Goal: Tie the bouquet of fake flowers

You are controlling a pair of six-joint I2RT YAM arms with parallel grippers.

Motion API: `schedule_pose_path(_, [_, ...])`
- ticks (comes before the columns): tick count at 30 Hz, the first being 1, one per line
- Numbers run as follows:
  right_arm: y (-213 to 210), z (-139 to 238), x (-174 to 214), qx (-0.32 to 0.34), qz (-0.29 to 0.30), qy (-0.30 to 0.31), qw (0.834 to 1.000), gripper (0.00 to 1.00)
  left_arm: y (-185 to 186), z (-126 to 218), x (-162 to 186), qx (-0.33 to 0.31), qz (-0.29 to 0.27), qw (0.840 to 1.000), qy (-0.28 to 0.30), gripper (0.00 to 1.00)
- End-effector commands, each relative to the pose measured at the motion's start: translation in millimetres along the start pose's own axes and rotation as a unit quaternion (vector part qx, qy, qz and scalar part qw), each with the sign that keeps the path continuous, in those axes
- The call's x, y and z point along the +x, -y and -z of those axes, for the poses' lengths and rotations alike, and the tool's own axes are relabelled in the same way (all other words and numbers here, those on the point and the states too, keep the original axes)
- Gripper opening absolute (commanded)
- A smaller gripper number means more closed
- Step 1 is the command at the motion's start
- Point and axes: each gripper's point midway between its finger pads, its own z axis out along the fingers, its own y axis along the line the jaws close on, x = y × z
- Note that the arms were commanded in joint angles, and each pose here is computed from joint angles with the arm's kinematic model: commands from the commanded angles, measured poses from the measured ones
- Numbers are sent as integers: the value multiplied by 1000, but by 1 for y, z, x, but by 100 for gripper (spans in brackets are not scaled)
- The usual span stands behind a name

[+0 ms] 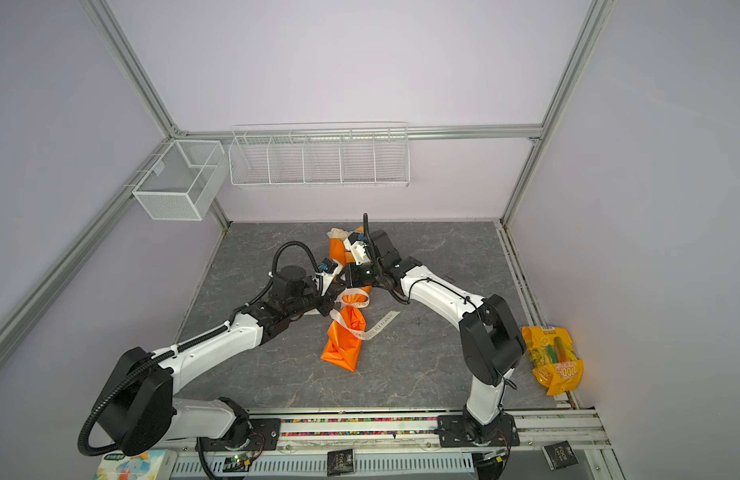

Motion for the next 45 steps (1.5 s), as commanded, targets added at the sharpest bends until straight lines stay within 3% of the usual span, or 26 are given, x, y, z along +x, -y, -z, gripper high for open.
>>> schedule_pose_path(1, [-16,5,-4,-22,8,5,1000,14,1,3,-10,7,-14,1000,14,0])
schedule_pose_path(14, [-16,11,-4,-13,13,6,1000,20,0,7,-9,0,-7,1000,20,0])
schedule_pose_path(20, [-11,24,-5,14,16,19,1000,32,-3,8,-9,-9,1,1000,21,0])
schedule_pose_path(24, [5,53,-3,74,22,47,996,44,-4,9,-6,-12,7,1000,19,0])
schedule_pose_path(28, [18,77,15,105,36,60,992,49,-4,9,-3,-14,14,1000,15,0])
schedule_pose_path(31, [13,78,39,76,75,43,993,49,-4,9,0,-13,17,1000,14,0])
schedule_pose_path(33, [-3,70,62,18,122,18,992,50,-3,9,1,-13,19,1000,12,0])
schedule_pose_path(37, [-21,52,108,-22,225,-32,974,50,-3,10,2,-13,21,1000,10,0])
schedule_pose_path(45, [-12,28,136,7,308,-63,949,52,-4,10,0,-14,27,999,14,0])
